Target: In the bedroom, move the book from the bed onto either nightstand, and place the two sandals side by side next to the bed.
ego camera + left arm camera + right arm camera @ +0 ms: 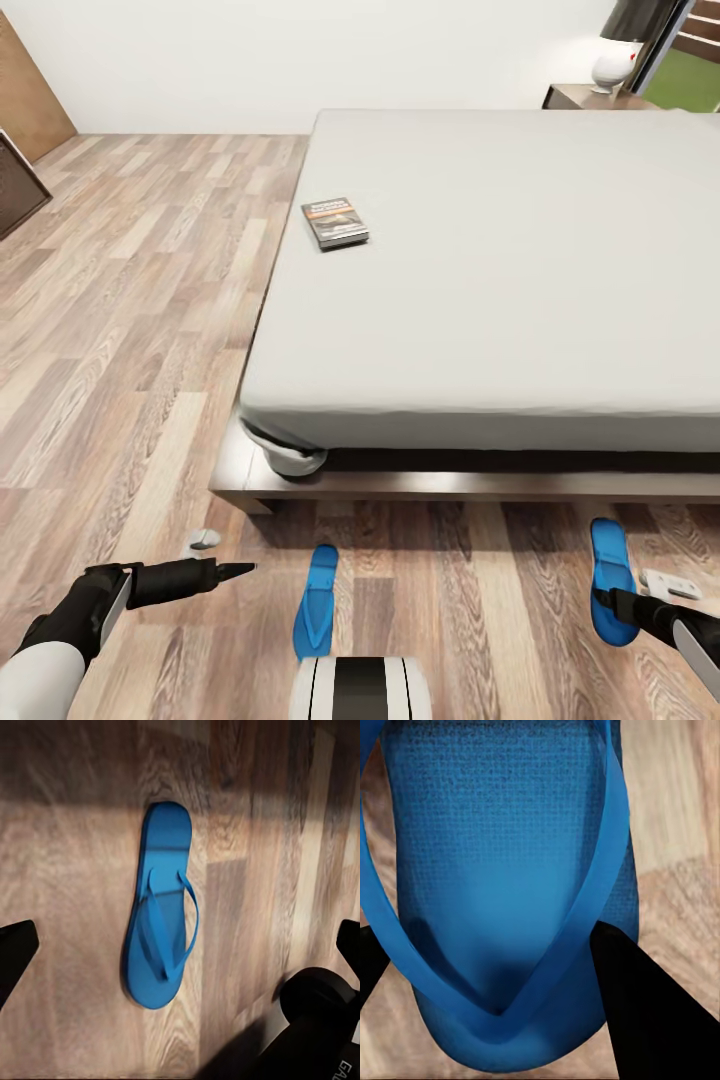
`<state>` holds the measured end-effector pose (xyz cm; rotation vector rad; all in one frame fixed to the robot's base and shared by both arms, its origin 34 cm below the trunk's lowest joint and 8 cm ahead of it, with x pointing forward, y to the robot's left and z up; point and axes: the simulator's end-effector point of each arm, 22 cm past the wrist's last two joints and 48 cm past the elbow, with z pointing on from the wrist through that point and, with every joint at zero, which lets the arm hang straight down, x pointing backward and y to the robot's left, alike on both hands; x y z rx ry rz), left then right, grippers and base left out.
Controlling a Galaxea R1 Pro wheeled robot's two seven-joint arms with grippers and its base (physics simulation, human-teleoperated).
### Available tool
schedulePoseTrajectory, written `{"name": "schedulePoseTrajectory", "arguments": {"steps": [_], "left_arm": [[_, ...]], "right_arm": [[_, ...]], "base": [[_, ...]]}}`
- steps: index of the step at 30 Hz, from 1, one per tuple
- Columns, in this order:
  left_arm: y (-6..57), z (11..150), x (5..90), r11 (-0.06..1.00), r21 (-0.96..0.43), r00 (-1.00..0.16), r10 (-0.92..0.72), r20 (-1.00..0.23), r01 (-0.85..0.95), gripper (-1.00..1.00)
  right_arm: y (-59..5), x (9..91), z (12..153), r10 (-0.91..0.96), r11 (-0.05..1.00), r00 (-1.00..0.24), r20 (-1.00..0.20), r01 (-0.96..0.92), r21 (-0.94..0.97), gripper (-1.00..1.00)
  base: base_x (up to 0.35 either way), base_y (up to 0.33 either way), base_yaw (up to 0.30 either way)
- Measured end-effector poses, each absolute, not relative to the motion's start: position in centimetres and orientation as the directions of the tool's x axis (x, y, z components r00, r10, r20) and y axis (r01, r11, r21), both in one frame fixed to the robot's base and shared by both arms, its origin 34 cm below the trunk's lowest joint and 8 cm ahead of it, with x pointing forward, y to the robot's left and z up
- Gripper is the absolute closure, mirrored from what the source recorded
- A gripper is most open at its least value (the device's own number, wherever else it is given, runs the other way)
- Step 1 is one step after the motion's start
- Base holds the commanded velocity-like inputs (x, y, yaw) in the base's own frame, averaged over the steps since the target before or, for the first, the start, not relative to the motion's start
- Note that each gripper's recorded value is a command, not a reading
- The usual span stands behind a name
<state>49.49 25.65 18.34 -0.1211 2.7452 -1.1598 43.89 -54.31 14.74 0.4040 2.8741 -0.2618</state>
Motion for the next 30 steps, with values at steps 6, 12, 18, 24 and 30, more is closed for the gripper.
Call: {"name": "schedulePoseTrajectory", "arguments": {"steps": [6, 12, 18, 24, 30], "left_arm": [[25.6, 18.3, 49.5, 0.696, -0.718, -0.984, -0.136, -0.114, -0.013, -1.0], [25.7, 18.4, 49.5, 0.697, -0.717, -0.984, -0.138, -0.115, -0.014, -1.0], [25.7, 18.4, 49.5, 0.696, -0.718, -0.984, -0.138, -0.114, -0.014, -1.0], [25.7, 18.3, 49.5, 0.696, -0.718, -0.984, -0.136, -0.113, -0.014, -1.0], [25.7, 18.3, 49.5, 0.696, -0.718, -0.984, -0.136, -0.113, -0.014, -1.0]], "right_arm": [[-54.3, 43.9, 14.7, 0.25, 0.946, -0.936, -0.247, 0.29, -0.144, 1.0], [-54.3, 43.9, 14.7, 0.25, 0.946, -0.936, -0.246, 0.29, -0.144, 1.0], [-54.4, 43.8, 14.7, 0.25, 0.946, -0.937, -0.245, 0.29, -0.146, 1.0], [-54.1, 42.8, 14.4, 0.26, 0.945, -0.944, -0.204, 0.292, -0.147, 1.0], [-52.9, 39.1, 14.0, 0.317, 0.937, -0.948, -0.034, 0.318, -0.142, 1.0]], "base": [[0.0, 0.289, 0.0], [0.0, 0.289, 0.0], [0.0, 0.289, 0.0], [0.0, 0.289, 0.0], [0.0, 0.289, 0.0]]}}
